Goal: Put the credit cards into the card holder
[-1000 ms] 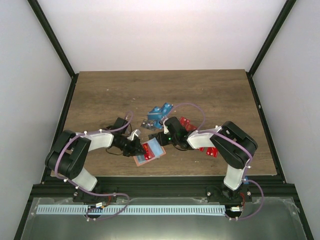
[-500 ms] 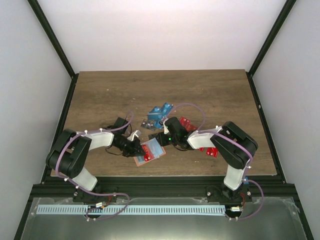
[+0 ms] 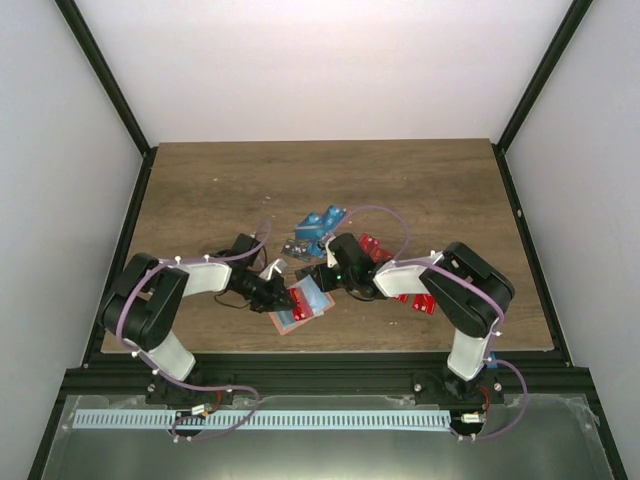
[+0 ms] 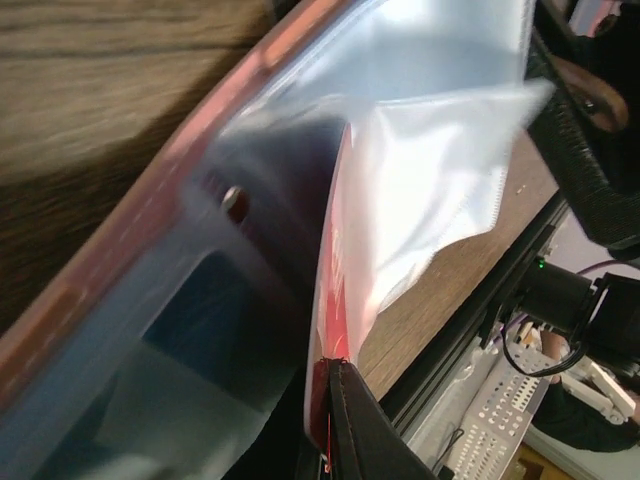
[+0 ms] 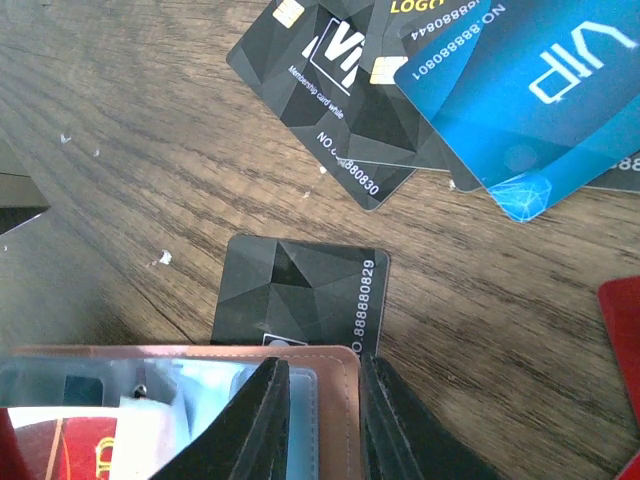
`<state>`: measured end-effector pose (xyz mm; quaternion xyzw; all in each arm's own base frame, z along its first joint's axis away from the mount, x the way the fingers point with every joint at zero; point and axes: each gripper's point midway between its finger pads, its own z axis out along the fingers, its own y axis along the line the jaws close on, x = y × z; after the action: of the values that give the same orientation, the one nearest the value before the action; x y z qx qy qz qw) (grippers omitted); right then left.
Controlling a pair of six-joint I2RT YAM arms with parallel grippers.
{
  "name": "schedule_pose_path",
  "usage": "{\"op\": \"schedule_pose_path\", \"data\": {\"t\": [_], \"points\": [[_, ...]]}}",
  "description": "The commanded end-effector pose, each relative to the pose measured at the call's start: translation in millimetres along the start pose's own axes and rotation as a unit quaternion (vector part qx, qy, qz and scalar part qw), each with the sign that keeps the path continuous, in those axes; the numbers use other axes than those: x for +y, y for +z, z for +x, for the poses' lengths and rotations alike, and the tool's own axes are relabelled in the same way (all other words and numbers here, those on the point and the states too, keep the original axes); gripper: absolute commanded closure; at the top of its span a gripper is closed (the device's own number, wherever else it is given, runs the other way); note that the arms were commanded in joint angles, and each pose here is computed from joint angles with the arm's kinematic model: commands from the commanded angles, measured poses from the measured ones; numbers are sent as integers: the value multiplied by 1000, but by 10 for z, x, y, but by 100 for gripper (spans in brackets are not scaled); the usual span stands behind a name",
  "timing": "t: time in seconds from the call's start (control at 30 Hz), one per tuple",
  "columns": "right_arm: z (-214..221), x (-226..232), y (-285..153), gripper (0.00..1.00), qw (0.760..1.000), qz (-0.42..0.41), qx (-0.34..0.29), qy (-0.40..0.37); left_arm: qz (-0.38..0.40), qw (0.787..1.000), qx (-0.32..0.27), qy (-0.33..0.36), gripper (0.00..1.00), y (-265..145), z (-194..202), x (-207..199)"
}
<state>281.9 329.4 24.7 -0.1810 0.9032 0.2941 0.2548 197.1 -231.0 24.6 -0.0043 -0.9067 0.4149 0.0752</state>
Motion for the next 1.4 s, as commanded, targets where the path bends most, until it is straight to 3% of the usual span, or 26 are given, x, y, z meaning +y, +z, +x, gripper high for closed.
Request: {"op": "schedule_pose_path", "data": {"t": [0.0, 0.47, 0.8, 1.03, 1.37], "points": [[599, -266, 90, 77, 994, 44, 103, 15, 2, 999, -29, 14, 96, 87, -148, 9], [487, -480, -64, 77, 989, 95, 105, 31, 39, 998, -51, 28, 96, 123, -177, -31], [446, -665, -422, 62, 982, 161, 94, 35, 62, 995, -63, 36, 96, 181, -212, -67], [568, -485, -528, 69, 989, 103, 90, 50, 74, 994, -74, 33, 96, 190, -238, -89], [682, -420, -284, 77, 989, 82, 114, 47, 84, 993, -74, 35, 96, 260, -285, -119]]}}
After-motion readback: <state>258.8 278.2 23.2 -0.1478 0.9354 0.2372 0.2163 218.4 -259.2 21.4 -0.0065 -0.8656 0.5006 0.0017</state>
